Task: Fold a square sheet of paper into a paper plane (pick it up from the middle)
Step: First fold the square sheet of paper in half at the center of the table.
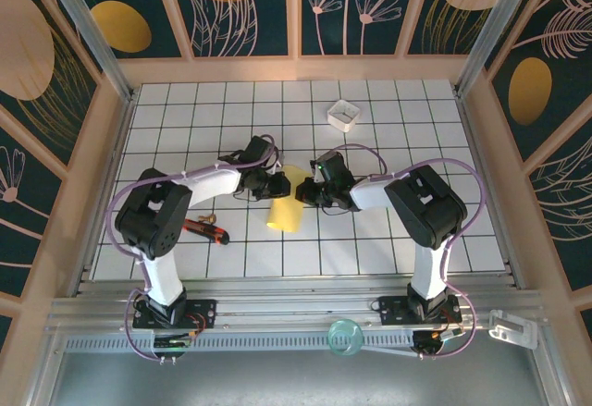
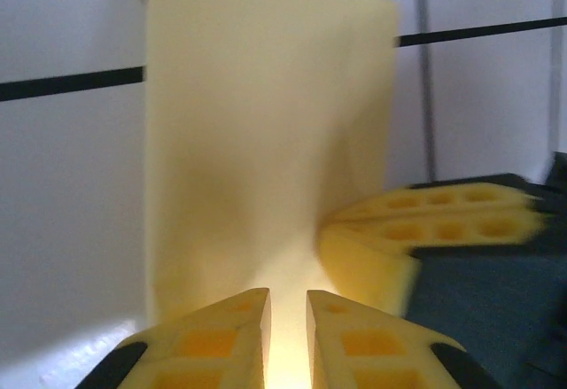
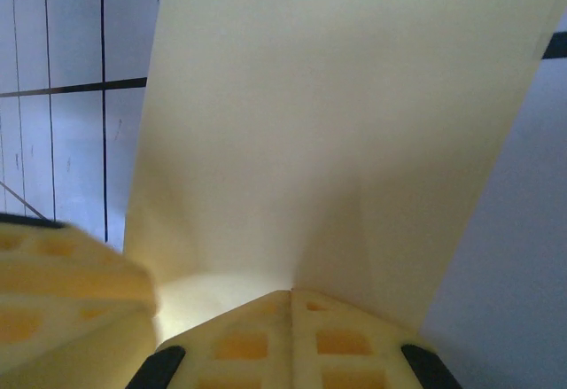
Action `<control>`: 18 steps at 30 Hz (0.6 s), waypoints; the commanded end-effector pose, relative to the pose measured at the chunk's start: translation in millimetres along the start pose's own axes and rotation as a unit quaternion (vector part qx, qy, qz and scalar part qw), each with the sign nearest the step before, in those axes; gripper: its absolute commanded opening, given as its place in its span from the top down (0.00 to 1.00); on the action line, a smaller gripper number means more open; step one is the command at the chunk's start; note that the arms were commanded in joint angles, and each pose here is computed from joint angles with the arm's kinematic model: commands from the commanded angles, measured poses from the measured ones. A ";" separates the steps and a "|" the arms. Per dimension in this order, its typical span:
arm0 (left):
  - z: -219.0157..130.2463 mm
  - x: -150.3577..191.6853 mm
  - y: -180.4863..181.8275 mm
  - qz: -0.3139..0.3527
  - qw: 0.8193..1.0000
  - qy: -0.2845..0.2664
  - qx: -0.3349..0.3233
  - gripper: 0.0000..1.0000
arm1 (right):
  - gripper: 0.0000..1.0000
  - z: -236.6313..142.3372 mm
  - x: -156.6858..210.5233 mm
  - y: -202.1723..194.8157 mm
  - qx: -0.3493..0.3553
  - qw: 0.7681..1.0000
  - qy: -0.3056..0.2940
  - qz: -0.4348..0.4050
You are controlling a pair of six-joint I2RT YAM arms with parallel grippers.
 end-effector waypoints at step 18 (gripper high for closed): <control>-6.4 15.6 16.8 -0.014 1.000 -0.007 0.003 0.70 | 1.00 3.6 40.5 -77.8 0.141 0.988 0.048 0.041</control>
Point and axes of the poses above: each hand's point on the last joint's axis, 136 mm out from that joint toward the fingers, its own z axis out along the fingers, its own y axis along the line the jaws close on, x = y × z, the point moved 3 cm from there along -z, back along the fingers, and after that the axes turned 8 degrees about z, right-handed, at the moved point
